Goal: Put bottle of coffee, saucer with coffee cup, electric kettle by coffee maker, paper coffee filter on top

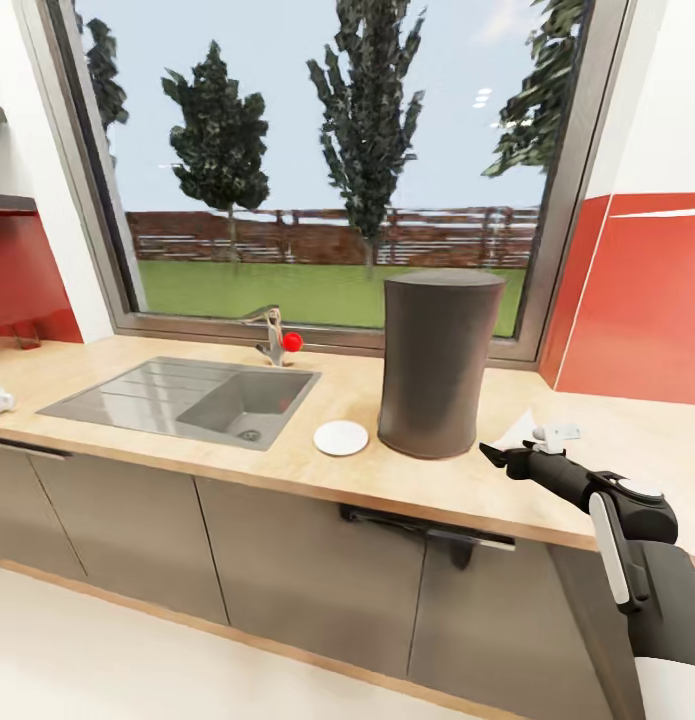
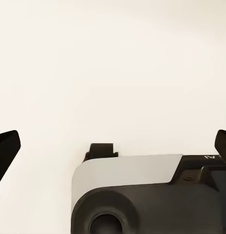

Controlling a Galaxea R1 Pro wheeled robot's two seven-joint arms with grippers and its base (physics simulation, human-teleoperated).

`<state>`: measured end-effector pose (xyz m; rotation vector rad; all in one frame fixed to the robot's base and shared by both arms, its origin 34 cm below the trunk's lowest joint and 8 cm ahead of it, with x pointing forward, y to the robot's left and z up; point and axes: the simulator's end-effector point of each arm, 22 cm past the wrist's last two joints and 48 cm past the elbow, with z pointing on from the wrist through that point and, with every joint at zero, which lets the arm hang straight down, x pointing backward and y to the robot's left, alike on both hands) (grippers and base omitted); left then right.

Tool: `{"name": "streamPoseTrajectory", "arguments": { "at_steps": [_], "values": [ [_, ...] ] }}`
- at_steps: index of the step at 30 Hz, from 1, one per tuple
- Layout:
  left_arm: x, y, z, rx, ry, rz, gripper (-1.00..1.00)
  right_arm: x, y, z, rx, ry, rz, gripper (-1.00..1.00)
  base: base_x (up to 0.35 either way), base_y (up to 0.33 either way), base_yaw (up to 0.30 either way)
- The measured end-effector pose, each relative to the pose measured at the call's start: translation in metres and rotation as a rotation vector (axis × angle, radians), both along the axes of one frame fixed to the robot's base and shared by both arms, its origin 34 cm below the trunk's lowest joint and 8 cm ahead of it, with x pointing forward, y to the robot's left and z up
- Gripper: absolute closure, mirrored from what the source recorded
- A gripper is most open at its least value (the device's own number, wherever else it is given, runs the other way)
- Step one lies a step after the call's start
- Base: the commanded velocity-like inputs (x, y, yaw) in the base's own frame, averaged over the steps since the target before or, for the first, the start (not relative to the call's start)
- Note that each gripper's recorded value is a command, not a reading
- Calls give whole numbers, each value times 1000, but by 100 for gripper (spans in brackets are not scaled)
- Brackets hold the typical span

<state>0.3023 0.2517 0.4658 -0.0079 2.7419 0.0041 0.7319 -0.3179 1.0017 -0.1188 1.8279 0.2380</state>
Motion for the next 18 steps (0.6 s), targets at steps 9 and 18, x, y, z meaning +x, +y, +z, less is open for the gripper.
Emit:
{"name": "streamPoseTrajectory", "arguments": {
  "at_steps": [9,18],
  "values": [
    [0,-1,0,-1,0,-1,-100,0,0,0,0,0,0,-100,95,-241,40],
    [0,-1,0,-1,1,-1,-100,0,0,0,0,0,0,-100,71,-106,164]
  ]
}}
